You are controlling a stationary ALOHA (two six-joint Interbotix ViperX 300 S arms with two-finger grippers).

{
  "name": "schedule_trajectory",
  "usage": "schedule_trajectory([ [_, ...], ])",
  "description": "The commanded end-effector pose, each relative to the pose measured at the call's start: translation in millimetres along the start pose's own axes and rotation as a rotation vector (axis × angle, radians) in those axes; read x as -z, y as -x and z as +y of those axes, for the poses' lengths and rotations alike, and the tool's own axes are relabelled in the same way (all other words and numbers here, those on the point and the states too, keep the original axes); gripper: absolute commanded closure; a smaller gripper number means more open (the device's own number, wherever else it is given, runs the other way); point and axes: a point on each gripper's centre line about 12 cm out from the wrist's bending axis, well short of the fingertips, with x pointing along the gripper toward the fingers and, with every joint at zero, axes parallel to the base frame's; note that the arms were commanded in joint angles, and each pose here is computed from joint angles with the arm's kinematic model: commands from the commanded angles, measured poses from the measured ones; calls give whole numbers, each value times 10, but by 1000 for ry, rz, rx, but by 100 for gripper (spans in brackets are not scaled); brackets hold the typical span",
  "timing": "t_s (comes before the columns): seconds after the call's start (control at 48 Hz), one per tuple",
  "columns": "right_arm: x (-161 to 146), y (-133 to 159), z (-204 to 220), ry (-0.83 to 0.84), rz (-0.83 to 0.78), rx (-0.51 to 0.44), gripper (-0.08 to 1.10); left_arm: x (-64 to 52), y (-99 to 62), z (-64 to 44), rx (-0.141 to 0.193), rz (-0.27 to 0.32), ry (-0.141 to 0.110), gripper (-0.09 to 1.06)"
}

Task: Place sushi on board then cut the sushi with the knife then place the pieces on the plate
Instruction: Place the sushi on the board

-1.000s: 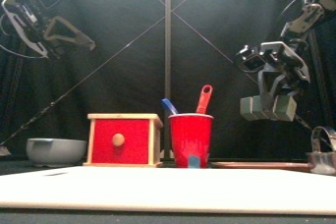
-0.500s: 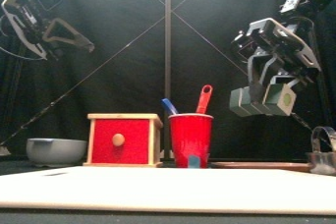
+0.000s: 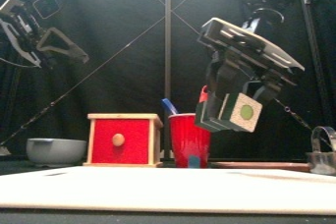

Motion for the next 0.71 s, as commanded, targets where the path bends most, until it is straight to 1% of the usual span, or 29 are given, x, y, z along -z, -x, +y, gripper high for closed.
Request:
schedule_trajectory([
  [0.021, 62, 135, 230, -56, 13, 1, 44, -45, -11, 2, -1, -12, -4, 98],
  [0.208, 154, 32, 357, -101, 37, 94, 44, -32, -9, 3, -2, -9, -2, 98],
  [0.396, 214, -87, 396, -141, 50, 165, 44, -19, -6, -6, 3, -6, -5, 98],
  [0.5, 164, -102, 449, -160, 29, 183, 44, -40, -10, -5, 2, -12, -6, 98],
  [0.583, 121, -167, 485, -166, 9, 212, 44, -44, -11, -5, 2, -12, -4, 98],
  [0.708, 24, -297, 562, -163, -19, 225, 43, -38, -10, -7, 4, -11, -12, 98],
])
